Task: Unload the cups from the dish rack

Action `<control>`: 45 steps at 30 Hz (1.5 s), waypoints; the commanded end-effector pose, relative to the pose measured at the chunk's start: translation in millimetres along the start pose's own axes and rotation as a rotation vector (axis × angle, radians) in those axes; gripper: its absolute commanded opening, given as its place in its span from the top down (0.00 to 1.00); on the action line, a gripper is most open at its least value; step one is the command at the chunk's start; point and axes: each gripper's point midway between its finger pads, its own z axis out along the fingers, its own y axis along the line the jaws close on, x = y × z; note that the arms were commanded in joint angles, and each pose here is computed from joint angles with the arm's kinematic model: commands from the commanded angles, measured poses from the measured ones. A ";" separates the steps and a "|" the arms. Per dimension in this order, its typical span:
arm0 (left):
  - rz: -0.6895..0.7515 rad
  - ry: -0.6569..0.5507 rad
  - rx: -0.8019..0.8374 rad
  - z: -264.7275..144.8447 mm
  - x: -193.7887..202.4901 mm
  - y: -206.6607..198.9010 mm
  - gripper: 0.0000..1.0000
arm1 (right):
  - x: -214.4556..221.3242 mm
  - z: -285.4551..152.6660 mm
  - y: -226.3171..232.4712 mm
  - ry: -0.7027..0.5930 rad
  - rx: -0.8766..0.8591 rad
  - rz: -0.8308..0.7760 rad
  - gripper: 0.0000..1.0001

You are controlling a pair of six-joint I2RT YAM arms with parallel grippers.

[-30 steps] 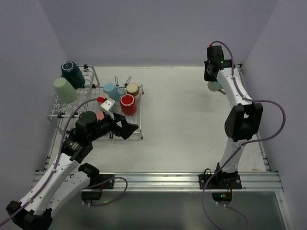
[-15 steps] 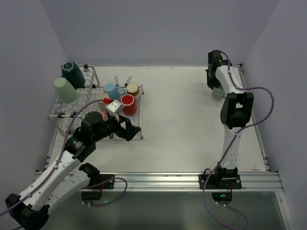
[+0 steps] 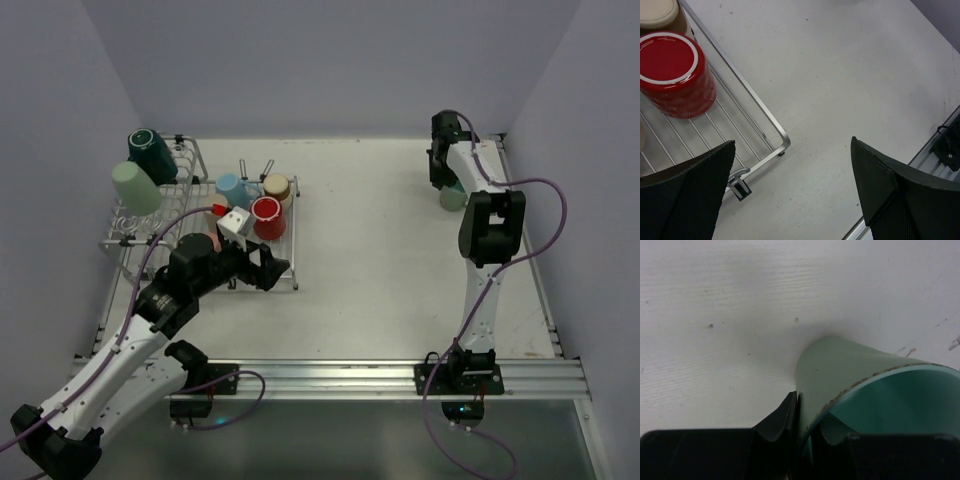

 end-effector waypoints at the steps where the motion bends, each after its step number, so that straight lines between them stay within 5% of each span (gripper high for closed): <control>1: 0.032 -0.039 -0.028 -0.2 -12.5 4.2 0.00 | -15.1 -16.6 -9.6 -0.075 0.005 -0.016 0.87; 9: 0.021 -0.032 -0.064 2.1 -10.3 11.0 0.00 | -21.9 -28.9 -9.2 -0.112 -0.017 -0.004 0.81; 12: 0.017 -0.038 -0.091 2.3 -12.1 15.4 0.00 | -30.3 -44.5 -12.7 -0.147 -0.016 0.048 0.47; 13: 0.010 -0.038 -0.098 2.8 -12.8 16.2 0.00 | -33.4 -50.5 -13.8 -0.161 -0.019 0.061 0.25; 16: -0.004 -0.045 -0.102 3.6 -18.7 15.5 0.00 | -51.9 -86.5 -23.9 -0.248 -0.022 0.098 0.03; 23: -0.040 -0.051 -0.190 6.3 -39.5 25.7 0.00 | -78.0 -178.4 -33.2 -0.489 -0.129 0.217 0.01; 32: -0.143 -0.076 -0.400 28.2 -68.2 56.7 0.00 | -16.2 -283.1 25.0 -0.789 -0.570 0.302 0.01; 38: -0.151 -0.064 -0.555 52.6 -65.8 86.6 0.00 | 48.8 -319.9 63.8 -0.853 -0.871 0.303 0.01; 45: -0.134 -0.027 -0.615 80.0 -62.1 101.9 0.00 | 80.9 -328.9 68.8 -0.863 -0.929 0.260 0.01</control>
